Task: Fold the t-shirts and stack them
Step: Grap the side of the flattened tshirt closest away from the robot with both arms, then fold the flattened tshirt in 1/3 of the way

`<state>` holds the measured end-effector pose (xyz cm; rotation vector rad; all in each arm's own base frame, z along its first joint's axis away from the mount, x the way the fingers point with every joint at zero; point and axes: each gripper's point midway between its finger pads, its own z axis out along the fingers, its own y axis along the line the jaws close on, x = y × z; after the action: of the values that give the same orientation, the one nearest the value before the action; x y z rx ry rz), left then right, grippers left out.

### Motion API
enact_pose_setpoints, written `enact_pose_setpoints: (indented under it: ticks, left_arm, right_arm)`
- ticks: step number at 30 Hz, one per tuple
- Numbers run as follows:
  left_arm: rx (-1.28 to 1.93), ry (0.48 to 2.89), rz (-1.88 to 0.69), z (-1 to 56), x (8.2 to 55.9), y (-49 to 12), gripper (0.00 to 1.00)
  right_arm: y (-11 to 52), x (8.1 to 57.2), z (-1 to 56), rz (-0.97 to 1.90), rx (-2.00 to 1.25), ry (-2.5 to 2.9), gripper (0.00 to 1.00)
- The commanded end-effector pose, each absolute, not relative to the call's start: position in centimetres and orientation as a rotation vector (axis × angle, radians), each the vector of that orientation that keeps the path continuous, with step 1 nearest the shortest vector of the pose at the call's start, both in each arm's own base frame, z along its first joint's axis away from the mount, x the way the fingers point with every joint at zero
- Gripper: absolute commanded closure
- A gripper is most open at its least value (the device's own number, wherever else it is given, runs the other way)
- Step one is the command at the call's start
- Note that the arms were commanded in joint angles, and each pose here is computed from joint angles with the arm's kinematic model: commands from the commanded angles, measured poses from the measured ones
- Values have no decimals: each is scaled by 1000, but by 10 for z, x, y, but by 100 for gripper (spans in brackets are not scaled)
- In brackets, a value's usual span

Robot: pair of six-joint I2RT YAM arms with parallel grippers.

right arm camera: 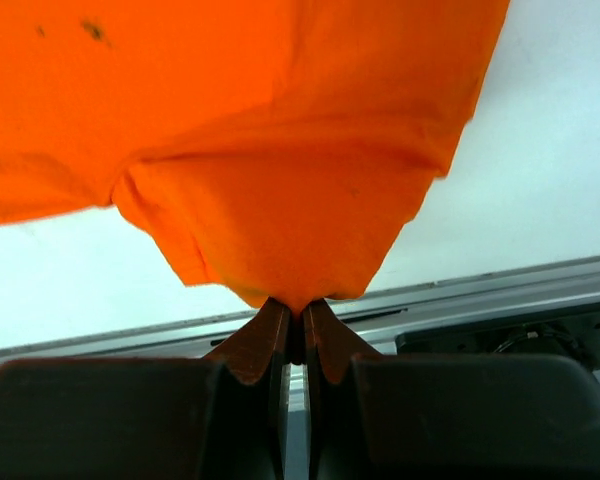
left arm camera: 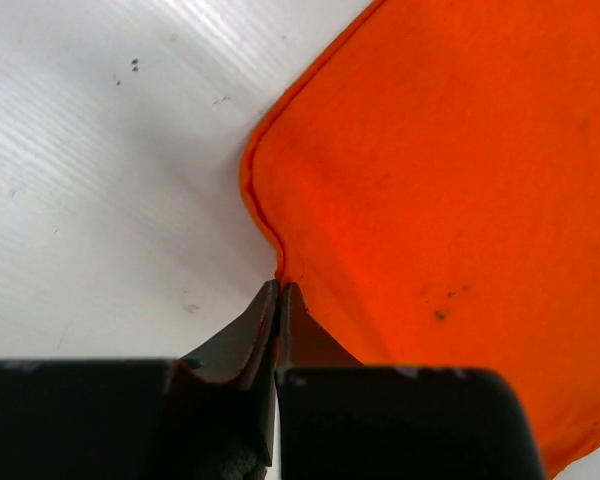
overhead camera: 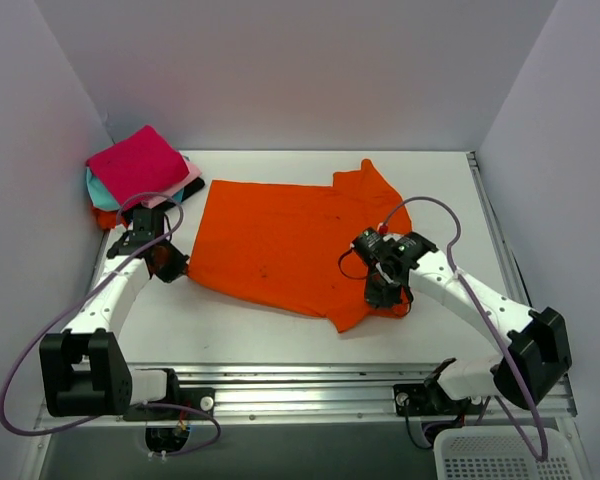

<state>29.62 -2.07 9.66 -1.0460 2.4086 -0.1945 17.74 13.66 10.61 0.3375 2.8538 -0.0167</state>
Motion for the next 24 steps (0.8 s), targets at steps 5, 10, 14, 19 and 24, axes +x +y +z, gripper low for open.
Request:
enact_pose_setpoints:
  ticks: [5, 10, 14, 19, 24]
  left_arm:
    - [-1006, 2354, -262, 125, 341, -24, 98]
    - [-982, 2349, -293, 125, 367, -28, 98]
    - [-947, 2346, -355, 121, 400, -36, 98]
    - [-966, 2432, -363, 74, 442, -42, 98]
    - [-970, 2457, -417, 50, 482, -50, 97]
  right_arm:
    - [126, 224, 125, -108, 263, 2808, 100]
    - [120, 269, 127, -123, 286, 2790, 100]
    - [111, 315, 117, -157, 301, 2796, 100]
    - [101, 370, 77, -230, 303, 2852, 100]
    - [100, 416, 43, -274, 311, 2870, 100]
